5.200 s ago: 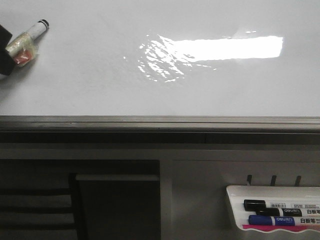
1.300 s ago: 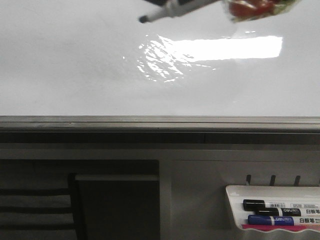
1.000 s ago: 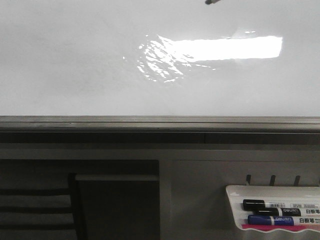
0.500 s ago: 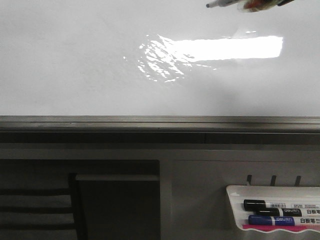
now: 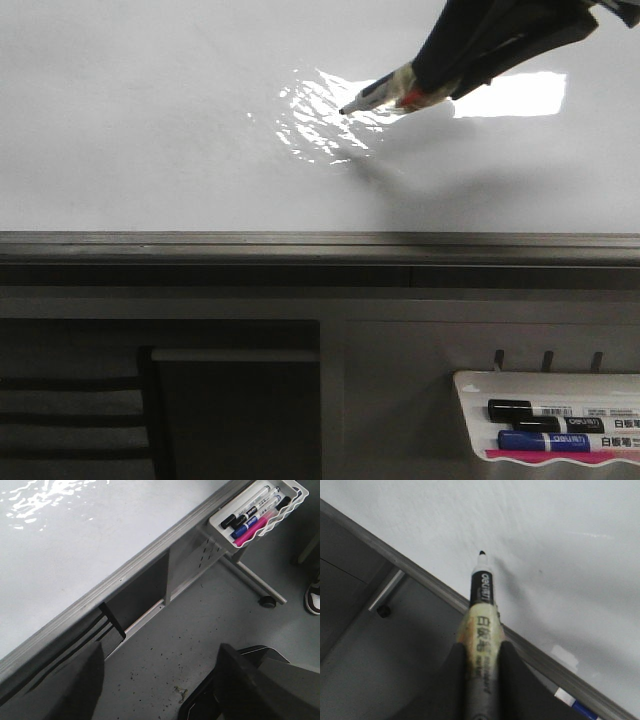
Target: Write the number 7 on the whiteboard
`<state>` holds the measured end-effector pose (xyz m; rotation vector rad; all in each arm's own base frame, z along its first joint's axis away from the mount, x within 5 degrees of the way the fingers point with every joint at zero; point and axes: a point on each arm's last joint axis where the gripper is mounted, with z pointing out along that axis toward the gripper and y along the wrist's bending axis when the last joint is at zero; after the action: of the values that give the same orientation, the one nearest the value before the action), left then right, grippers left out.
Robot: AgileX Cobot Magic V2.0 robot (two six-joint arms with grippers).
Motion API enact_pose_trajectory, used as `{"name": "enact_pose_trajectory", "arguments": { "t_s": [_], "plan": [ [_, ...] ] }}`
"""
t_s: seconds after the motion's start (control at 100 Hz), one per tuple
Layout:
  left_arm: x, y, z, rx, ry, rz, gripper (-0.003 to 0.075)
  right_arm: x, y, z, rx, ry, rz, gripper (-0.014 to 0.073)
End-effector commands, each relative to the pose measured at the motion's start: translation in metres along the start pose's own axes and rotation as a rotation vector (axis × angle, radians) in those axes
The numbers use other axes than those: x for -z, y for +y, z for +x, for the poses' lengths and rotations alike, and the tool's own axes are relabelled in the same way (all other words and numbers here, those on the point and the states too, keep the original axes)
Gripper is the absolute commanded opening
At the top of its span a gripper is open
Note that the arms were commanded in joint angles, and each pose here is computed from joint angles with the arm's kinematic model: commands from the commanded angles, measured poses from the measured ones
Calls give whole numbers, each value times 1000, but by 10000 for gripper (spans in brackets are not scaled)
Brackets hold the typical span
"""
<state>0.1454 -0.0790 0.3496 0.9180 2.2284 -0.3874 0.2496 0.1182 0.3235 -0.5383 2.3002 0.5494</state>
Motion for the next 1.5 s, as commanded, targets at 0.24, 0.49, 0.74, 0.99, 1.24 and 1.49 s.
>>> {"name": "enact_pose_trajectory", "arguments": {
  "t_s": [0.24, 0.49, 0.74, 0.99, 1.24, 1.49],
  "plan": [
    [8, -1, -10, 28, -87, -3, 439, 2, -6, -25, 14, -156, 69, -55],
    [8, -1, -10, 28, -87, -3, 439, 20, -36, -19, -50, -115, 156, -55],
    [8, -1, -11, 28, -89, -5, 439, 27, -40, -17, -64, -106, 166, -55],
    [8, -1, -11, 28, -91, -6, 439, 8, -22, 4, -20, 9, 92, -55],
    [8, 1, -13, 27, -116, -22, 439, 2, -8, 9, 36, 7, 68, -55],
    [12, -10, -25, -47, -238, 92, 439, 51, 12, -7, 157, -102, 41, -55]
  ]
}}
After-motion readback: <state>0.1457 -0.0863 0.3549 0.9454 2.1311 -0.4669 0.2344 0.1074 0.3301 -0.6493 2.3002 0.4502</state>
